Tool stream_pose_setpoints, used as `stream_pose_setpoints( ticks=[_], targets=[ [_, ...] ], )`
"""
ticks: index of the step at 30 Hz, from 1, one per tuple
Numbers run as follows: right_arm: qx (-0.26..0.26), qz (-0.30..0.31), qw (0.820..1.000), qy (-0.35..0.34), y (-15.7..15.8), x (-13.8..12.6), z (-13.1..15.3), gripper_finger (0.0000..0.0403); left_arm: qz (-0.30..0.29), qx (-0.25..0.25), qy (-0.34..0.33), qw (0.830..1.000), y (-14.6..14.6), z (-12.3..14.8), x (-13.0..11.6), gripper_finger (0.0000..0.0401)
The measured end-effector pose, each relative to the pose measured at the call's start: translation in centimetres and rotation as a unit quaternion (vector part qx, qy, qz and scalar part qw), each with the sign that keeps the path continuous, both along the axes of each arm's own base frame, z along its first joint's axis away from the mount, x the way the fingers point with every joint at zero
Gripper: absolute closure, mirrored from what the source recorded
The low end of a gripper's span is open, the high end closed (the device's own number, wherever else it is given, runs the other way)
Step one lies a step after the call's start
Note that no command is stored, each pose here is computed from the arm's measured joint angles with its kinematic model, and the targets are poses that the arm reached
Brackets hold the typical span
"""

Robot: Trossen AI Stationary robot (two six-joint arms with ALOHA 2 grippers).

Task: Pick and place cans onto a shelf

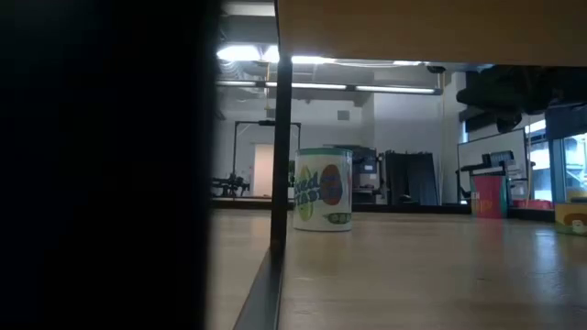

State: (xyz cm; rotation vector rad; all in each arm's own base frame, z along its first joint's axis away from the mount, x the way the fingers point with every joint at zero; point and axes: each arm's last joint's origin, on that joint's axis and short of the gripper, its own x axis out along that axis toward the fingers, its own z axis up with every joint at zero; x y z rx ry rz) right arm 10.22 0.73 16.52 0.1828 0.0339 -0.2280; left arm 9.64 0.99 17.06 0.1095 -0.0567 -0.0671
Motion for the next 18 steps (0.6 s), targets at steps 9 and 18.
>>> stream_pose_setpoints(
  ticks=[9, 18],
  targets=[
    [0.000, 0.000, 1.000, 0.000, 0.00, 0.00, 0.02, 0.0378, 0.000, 0.000, 0.000, 1.000, 0.00, 0.01, 0.00, 0.0401],
    [-0.039, -0.001, 0.999, -0.009, -0.02, -0.01, 0.55, 0.0380, 0.000, 0.000, 0.000, 1.000, 0.00, 0.01, 0.00, 0.0401]
  ],
)
